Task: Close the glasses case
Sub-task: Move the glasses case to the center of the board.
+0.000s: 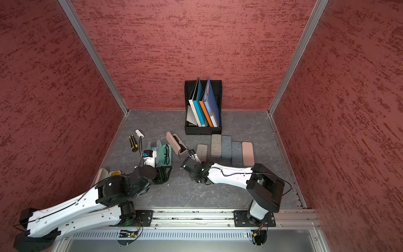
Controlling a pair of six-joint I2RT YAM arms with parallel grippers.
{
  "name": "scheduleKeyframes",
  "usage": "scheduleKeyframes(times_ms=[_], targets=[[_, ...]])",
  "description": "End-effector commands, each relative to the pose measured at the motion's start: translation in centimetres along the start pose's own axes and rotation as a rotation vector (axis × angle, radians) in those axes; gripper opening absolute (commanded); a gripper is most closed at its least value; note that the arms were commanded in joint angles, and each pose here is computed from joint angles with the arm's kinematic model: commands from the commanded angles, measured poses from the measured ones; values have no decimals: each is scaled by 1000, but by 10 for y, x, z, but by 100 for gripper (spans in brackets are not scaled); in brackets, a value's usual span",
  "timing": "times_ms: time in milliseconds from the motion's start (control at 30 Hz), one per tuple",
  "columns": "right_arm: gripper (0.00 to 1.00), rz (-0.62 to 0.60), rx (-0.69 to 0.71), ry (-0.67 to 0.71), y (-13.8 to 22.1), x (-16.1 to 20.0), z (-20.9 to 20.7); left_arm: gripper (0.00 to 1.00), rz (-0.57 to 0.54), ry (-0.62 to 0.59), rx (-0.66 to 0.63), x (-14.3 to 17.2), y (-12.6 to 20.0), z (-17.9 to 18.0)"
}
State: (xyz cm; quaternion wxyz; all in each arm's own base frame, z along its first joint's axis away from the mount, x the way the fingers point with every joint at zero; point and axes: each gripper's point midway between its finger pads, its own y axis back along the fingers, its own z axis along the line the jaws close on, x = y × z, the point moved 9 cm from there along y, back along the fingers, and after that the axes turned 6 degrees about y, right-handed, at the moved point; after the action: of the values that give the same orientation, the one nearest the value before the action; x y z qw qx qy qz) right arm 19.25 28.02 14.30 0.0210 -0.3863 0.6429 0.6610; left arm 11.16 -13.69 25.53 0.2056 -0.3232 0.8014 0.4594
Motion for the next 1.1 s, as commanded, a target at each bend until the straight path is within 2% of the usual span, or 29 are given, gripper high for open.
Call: scheduleKeyframes(times_ms=[0,233,367,600,833,1067], targets=[[55,31,86,118,-3,1,-4,68,-18,-12,-45,1,3,9],[57,80,158,191,-22,7,-2,69,-36,-6,-57,1,8,19],[56,74,220,215,-30,-3,-6,69,-45,-5,-68,0,11,23],[56,81,248,204,-41,-23,-18,69,-38,-11,-75,2,12,25],[56,104,260,129,-50,-29,-42,69,-36,-18,-84,3,11,29],[55,121,260,114,-62,-36,-55,70,-42,-11,-82,3,14,33]])
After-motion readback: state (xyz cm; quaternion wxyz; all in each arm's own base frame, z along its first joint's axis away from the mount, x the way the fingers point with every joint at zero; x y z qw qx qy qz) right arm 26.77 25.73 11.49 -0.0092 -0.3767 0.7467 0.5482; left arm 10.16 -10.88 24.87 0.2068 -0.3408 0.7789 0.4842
